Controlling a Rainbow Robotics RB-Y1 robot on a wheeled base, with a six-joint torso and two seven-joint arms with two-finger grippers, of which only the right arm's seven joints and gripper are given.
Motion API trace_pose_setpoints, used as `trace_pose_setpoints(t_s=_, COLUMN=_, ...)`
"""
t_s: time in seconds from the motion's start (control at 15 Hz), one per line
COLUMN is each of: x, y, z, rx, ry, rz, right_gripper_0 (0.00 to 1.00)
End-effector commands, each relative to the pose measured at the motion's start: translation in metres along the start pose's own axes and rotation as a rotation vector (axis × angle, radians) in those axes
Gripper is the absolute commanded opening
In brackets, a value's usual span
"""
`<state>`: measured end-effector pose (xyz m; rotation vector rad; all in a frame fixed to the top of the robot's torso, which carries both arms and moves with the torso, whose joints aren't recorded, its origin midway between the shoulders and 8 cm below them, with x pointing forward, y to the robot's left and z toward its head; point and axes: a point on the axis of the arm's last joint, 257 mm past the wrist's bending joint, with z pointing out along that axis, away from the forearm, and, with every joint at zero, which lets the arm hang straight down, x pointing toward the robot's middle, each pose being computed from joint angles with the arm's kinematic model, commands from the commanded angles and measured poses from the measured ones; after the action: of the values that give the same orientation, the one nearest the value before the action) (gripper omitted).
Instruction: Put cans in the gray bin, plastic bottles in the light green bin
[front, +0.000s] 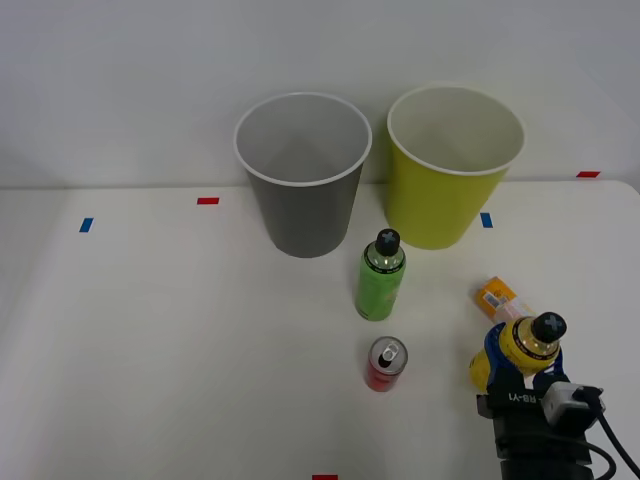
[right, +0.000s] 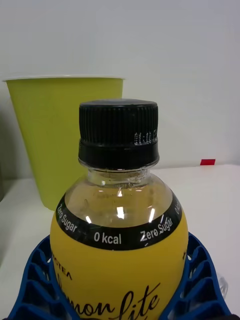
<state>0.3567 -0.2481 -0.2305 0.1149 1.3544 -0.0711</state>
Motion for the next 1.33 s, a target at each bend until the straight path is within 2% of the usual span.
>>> trace_pose_setpoints(t_s=0.07, x=0.000, y=-0.001, z=0.000, rx=0.007, ry=-0.001, rz=0.013, right_gripper_0=0.14)
trace_pose_setpoints(t_s=0.4, x=-0.018, y=-0.002, z=-0.004, rx=-0.003, ry=-0.061, rz=0.000, right_gripper_0=0.13)
trace_pose_setpoints(t_s=0.73, x=-0.059, y=0.020, z=0.011, rx=-0.082, ry=-0.120, rz=0.025, right_gripper_0=0.13)
trace_pose_setpoints(t_s=0.8, x=-0.072, y=0.024, z=0.016, rx=-0.088, ry=-0.147, rz=0.052, right_gripper_0=0.12)
trace_pose_setpoints(t_s=0.93, x=-0.093, y=0.035, z=0.030, rx=-0.124, ry=-0.138, rz=0.117, right_gripper_0=0.13)
trace_pose_setpoints(t_s=1.33, x=-0.169, y=0.042, z=0.056, rx=-0.163, ry=-0.190, rz=0.295, right_gripper_0=0.12)
